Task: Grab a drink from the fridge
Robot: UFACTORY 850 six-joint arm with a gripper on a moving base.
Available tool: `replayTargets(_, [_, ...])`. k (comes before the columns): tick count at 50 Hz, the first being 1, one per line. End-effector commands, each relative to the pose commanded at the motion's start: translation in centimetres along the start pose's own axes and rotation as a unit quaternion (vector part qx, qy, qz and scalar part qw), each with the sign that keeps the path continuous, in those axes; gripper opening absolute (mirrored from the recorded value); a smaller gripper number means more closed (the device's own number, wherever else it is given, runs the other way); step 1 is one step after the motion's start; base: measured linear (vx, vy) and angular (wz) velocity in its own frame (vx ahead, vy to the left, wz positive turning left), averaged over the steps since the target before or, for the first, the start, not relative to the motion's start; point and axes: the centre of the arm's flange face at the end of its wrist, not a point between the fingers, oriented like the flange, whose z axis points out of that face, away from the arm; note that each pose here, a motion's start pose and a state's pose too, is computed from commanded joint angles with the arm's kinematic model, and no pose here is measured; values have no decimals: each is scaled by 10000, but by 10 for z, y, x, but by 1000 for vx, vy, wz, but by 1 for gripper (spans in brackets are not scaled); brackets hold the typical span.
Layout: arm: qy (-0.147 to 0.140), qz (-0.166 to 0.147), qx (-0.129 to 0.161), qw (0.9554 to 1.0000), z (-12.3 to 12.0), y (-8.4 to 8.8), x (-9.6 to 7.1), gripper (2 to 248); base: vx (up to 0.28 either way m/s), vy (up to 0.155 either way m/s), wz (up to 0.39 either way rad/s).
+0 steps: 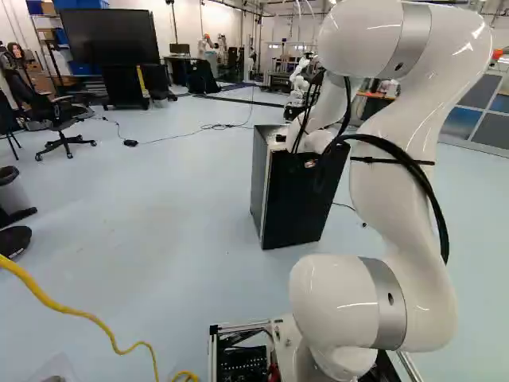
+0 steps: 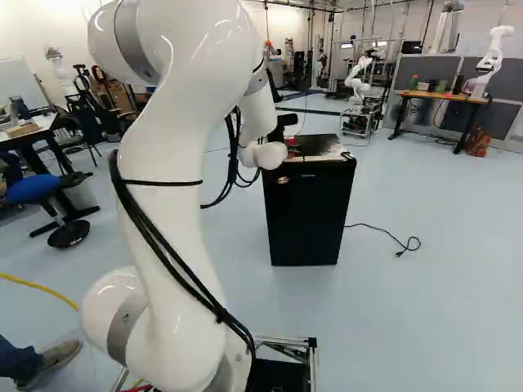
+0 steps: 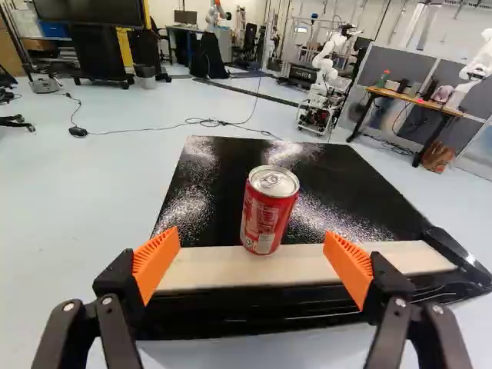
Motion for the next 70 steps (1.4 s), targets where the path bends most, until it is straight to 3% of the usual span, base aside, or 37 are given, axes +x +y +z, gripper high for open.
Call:
replayTargets(27, [162, 122, -133, 9997, 44, 5, 7, 247, 0, 0, 0])
replayTargets(48, [179, 122, -138, 9997, 48, 6, 7, 242, 0, 0, 0])
replayTargets(49, [179, 122, -138, 9997, 48, 6, 7, 206, 0, 0, 0])
replayTargets(53, [179, 122, -138, 9997, 48, 6, 7, 206, 0, 0, 0])
replayTargets(54, [179, 122, -138, 9997, 48, 6, 7, 168, 0, 0, 0])
replayTargets(58, [179, 122, -138, 9997, 48, 6, 7, 168, 0, 0, 0])
replayTargets(59, [179, 122, -138, 9997, 48, 6, 7, 130, 0, 0, 0])
replayTargets(64, [188, 120, -139, 9997, 48, 6, 8, 130, 0, 0, 0])
replayTargets(65, [193, 120, -140, 9996, 48, 6, 9, 98, 0, 0, 0])
replayTargets(70, [226, 115, -145, 9996, 46, 7, 13, 98, 0, 0, 0])
